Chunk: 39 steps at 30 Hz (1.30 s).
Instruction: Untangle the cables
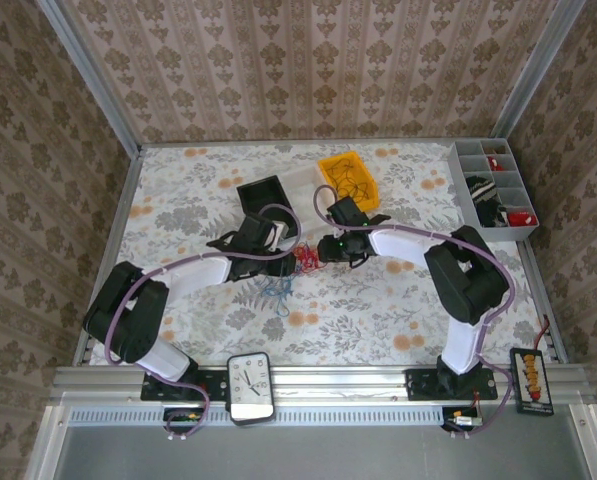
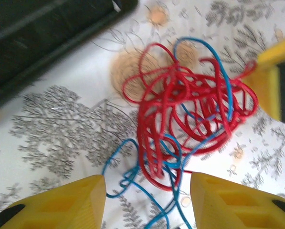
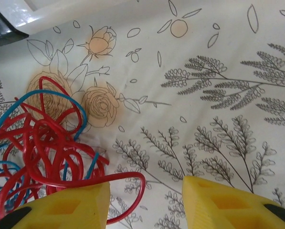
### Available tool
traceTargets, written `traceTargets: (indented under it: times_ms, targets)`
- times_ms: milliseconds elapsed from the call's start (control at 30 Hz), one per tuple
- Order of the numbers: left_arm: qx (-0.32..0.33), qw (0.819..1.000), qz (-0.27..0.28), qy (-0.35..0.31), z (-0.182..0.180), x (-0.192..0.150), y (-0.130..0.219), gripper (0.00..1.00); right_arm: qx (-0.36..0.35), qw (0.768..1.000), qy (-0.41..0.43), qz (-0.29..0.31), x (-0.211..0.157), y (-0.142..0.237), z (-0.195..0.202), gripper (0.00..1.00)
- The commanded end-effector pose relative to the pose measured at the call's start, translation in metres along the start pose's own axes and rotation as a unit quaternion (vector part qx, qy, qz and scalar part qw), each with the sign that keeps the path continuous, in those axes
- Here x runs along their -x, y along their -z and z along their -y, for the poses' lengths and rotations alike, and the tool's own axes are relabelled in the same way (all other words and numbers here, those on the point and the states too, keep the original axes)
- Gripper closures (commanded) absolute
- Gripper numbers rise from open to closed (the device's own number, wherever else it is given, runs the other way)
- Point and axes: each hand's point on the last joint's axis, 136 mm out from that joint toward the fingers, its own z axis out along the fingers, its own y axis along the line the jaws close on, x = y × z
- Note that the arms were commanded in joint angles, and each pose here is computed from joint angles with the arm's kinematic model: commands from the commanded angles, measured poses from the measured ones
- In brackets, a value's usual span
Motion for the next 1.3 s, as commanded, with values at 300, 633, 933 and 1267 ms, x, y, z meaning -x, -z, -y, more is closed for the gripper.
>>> traceTargets:
  times_ms: [300,633,933,1267]
  targets:
    - [0.023,0.996,-0.069,-0.049,0.001,-0.028,-0.027,0.51,-0.103,0.994,0.038,-0.015,-0.006,-0.024,0.016,0.61]
    - [0.034,0.995,-0.084,-0.046,-0.006,-0.032,-0.041,0.53,-0.121,0.992,0.036,-0.007,-0.01,-0.018,0.019,0.66]
    - [0.033,0.995,-0.086,-0.046,-0.006,-0.035,-0.039,0.63,-0.039,0.995,0.043,0.081,0.023,0.027,-0.006,0.62]
    - [0.054,0.993,-0.09,-0.048,-0.015,-0.038,-0.043,0.94,0.052,0.996,0.054,0.04,0.027,0.013,-0.038,0.59]
